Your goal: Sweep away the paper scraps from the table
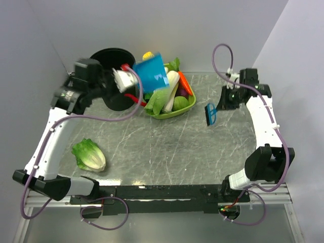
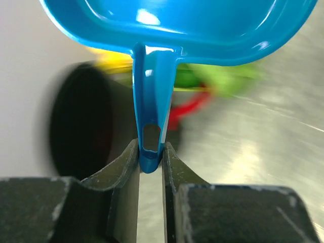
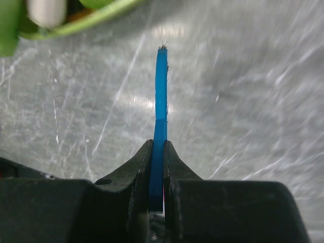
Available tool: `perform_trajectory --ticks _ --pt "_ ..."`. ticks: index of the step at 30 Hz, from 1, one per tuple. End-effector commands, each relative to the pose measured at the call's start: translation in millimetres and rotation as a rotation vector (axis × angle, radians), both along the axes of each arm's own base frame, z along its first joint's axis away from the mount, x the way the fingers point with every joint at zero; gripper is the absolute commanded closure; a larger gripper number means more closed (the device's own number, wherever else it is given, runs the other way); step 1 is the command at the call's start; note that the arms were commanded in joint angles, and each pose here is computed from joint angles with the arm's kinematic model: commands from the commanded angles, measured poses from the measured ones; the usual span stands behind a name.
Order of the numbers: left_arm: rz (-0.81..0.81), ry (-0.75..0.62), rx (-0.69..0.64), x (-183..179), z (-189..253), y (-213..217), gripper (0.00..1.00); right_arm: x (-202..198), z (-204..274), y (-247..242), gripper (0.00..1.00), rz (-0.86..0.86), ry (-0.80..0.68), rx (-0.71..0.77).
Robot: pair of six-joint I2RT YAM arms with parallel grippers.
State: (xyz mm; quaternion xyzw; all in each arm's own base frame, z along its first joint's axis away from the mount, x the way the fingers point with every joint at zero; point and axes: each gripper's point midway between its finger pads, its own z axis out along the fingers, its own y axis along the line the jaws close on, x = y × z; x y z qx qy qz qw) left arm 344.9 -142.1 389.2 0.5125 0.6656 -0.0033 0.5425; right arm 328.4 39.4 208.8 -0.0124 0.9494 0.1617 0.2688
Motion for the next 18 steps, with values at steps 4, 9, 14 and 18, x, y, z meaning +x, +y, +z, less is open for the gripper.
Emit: perform_trajectory --ticks 4,9,14,18 --pt "-0.288 0.396 0.127 -94.5 -103.3 -46.2 0.99 61.6 76.7 -19.8 1.00 0.155 -0.313 -0.178" --pt "-0.438 0.526 0.413 -144.8 -175.6 -35.7 0.99 73.1 110.1 -38.8 1.00 0.231 -0.527 -0.440" --pt "-0.451 0.623 0.536 -164.3 -234.9 -26.5 0.99 67.5 69.7 -31.0 1.00 0.466 -0.662 -0.787" --pt "-0.391 0.611 0.484 -154.6 -255.1 -36.6 0.99 44.6 28.9 -26.4 1.00 0.581 -0.665 -0.994"
